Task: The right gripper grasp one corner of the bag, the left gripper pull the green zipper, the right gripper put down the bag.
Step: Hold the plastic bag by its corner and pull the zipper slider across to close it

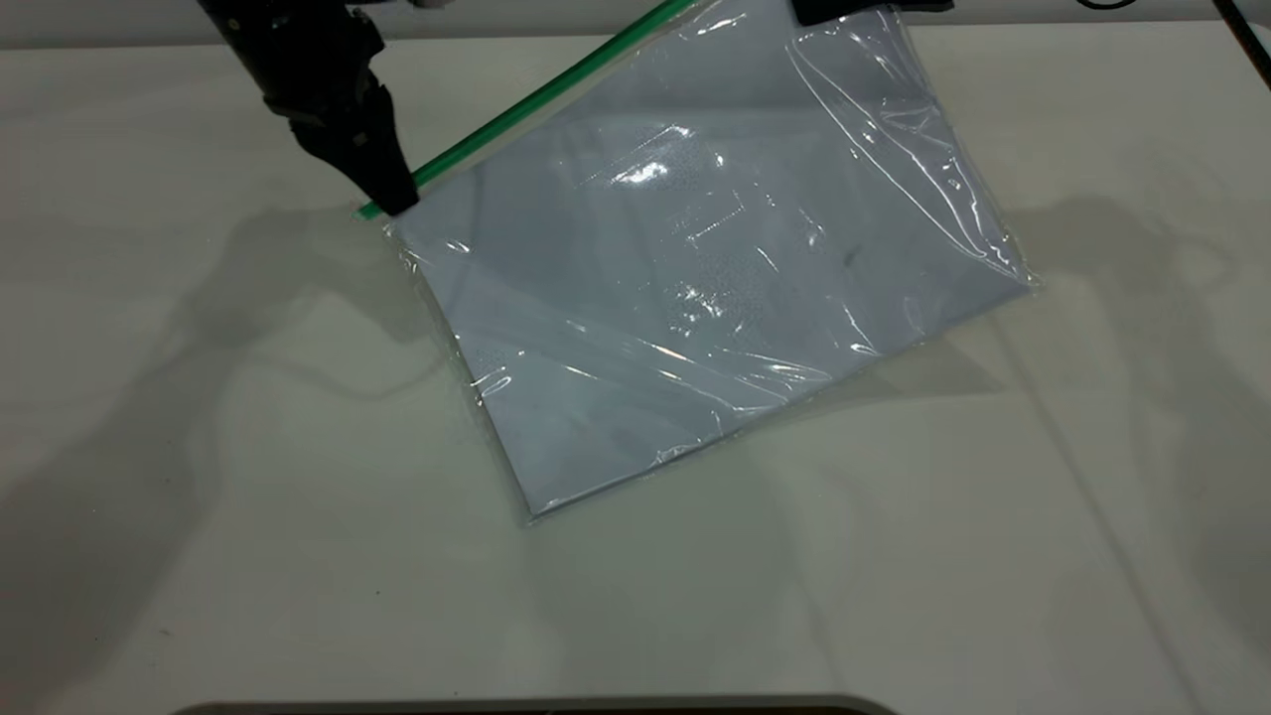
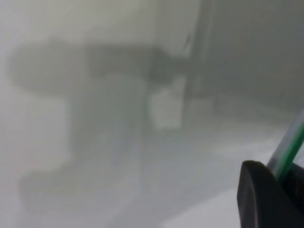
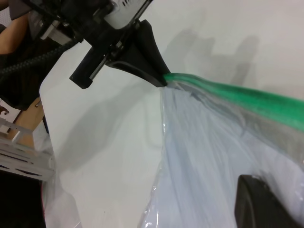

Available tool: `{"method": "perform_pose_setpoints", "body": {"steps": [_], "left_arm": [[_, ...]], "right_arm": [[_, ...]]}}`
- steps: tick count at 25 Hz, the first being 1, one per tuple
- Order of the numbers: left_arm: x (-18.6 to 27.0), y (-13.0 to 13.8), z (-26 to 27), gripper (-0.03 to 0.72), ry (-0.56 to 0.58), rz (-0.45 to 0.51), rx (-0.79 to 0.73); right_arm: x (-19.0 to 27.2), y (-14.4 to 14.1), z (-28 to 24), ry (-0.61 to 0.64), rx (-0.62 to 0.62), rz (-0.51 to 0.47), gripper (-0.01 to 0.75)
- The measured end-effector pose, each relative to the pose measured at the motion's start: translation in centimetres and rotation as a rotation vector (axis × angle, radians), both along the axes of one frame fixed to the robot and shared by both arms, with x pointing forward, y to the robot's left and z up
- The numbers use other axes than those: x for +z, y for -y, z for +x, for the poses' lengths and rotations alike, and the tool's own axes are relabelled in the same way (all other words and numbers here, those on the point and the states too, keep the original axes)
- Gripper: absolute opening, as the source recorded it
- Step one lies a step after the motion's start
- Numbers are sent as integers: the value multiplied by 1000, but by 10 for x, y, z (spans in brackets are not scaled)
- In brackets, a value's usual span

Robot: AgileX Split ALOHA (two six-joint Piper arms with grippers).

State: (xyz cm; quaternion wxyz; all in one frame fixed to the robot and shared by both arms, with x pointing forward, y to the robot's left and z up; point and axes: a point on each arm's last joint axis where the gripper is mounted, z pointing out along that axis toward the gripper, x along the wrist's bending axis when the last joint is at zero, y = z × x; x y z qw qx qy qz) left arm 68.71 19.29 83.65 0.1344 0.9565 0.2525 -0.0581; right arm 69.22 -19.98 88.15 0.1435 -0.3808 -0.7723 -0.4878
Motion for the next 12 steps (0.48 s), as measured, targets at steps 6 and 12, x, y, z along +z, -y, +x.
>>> {"method": "perform_pose_setpoints", "body": {"steps": [6, 12], "left_arm": [[5, 0, 1, 83, 4, 2, 29], [65, 2, 17, 216, 122, -69, 125]], "right_arm": [[-1, 0, 0, -3, -5, 4, 34], [-26, -2, 3, -32, -45, -29, 36]]}}
